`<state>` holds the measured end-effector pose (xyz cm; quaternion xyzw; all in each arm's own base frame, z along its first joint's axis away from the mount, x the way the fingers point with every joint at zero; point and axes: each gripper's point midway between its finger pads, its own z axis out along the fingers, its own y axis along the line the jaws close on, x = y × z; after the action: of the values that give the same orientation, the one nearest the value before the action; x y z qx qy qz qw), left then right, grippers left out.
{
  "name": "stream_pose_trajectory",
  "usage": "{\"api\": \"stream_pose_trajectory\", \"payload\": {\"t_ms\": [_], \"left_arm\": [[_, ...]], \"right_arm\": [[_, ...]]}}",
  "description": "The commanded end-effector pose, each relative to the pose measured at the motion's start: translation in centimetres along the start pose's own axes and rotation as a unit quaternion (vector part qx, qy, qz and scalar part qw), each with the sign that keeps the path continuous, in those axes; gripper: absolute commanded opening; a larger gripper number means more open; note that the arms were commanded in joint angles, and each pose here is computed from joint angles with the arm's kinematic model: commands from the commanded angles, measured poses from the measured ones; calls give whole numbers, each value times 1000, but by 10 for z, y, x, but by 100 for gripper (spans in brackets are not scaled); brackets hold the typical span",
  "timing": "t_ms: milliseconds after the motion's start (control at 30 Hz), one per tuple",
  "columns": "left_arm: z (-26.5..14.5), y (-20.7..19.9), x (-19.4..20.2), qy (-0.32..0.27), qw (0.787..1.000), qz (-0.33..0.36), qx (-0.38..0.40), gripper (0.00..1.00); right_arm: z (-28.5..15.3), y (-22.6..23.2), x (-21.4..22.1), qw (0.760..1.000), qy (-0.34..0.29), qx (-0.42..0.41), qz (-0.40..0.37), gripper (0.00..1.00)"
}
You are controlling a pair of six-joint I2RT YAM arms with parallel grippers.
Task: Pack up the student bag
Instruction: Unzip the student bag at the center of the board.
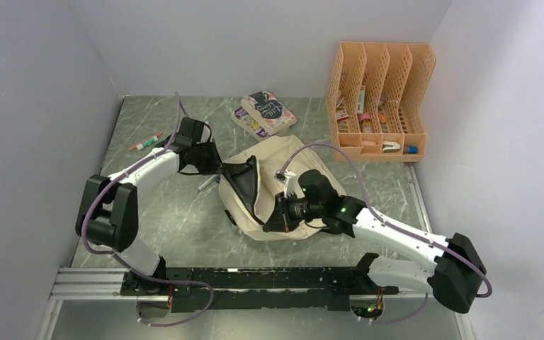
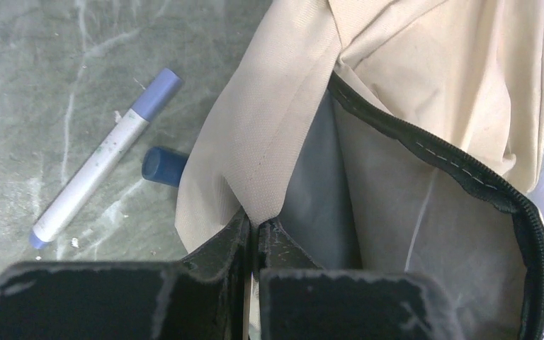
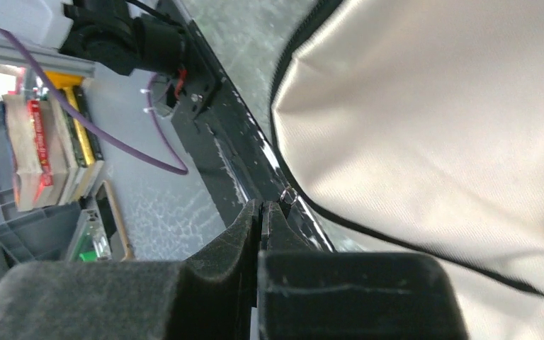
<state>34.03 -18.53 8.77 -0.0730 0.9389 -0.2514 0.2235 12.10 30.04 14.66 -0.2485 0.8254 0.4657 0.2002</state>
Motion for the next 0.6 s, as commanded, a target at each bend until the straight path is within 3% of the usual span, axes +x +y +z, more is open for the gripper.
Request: {"api": "stream_pose_trajectory", "payload": {"t_ms": [0, 233, 300, 367, 467, 567], "left_arm": [[-6, 13, -43, -66, 997, -5, -29, 5], [-13, 25, -49, -76, 996, -6, -40, 5], [-15, 22, -48, -75, 997, 0, -31, 5], [-17, 14, -44, -71, 997, 3, -11, 18], [-29, -3, -31, -66, 997, 14, 23, 47], [-45, -15, -11, -62, 997, 30, 27, 58]], "right_arm": [[-14, -16, 29, 997, 46, 55, 12, 0], [-29, -60, 33, 979, 38, 193, 44, 0], [-28, -60, 27, 979, 25, 197, 46, 0], [-24, -53, 16, 983, 3, 178, 46, 0], [-15, -36, -8, 989, -40, 138, 43, 0], [-10, -26, -30, 989, -80, 115, 46, 0]]}}
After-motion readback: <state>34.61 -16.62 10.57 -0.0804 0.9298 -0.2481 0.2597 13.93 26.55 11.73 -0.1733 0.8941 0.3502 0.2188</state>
